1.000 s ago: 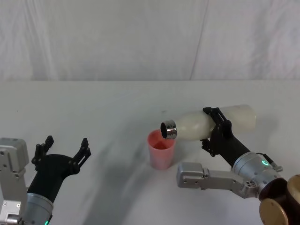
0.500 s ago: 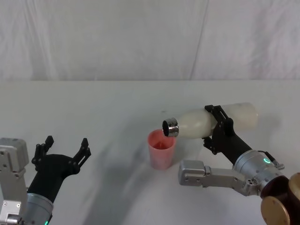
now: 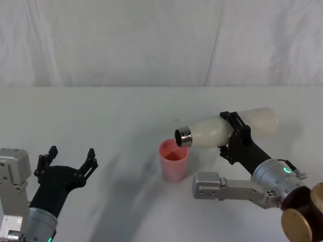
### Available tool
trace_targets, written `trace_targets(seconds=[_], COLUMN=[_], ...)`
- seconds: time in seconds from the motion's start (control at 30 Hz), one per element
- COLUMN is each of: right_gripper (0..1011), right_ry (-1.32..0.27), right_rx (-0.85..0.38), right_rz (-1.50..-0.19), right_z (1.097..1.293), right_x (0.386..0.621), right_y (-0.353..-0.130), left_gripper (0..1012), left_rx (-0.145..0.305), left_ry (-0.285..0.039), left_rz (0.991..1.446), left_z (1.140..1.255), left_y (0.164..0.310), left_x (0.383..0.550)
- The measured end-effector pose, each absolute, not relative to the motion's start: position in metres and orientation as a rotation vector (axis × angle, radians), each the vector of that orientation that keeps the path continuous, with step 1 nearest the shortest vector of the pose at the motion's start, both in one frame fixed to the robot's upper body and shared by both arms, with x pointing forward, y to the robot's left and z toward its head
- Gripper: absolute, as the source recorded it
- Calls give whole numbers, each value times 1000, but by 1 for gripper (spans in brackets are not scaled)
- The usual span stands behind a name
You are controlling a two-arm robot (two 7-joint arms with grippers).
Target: Grasp the thermos with one hand and pour water into the cup lid.
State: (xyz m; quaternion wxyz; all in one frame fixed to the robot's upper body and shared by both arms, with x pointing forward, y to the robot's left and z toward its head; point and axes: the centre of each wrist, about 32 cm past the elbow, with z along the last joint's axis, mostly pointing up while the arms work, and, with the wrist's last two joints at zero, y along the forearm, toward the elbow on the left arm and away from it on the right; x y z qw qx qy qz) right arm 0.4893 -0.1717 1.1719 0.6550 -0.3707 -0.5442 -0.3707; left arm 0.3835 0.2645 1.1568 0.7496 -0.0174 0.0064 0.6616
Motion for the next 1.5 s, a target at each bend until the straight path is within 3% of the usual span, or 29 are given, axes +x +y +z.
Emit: trace_targets(seconds=[1.5], right_gripper=[951], right_ry=[-1266], right_rx=[-852], right_rz=[-830], right_z=[1180], right_x=[494], right_y=[-173], left_gripper=[1001], left_rx=[-38], left_ry=[14], left_rz=[1446], left_z=[1157], left_y=[265], left_x=[384])
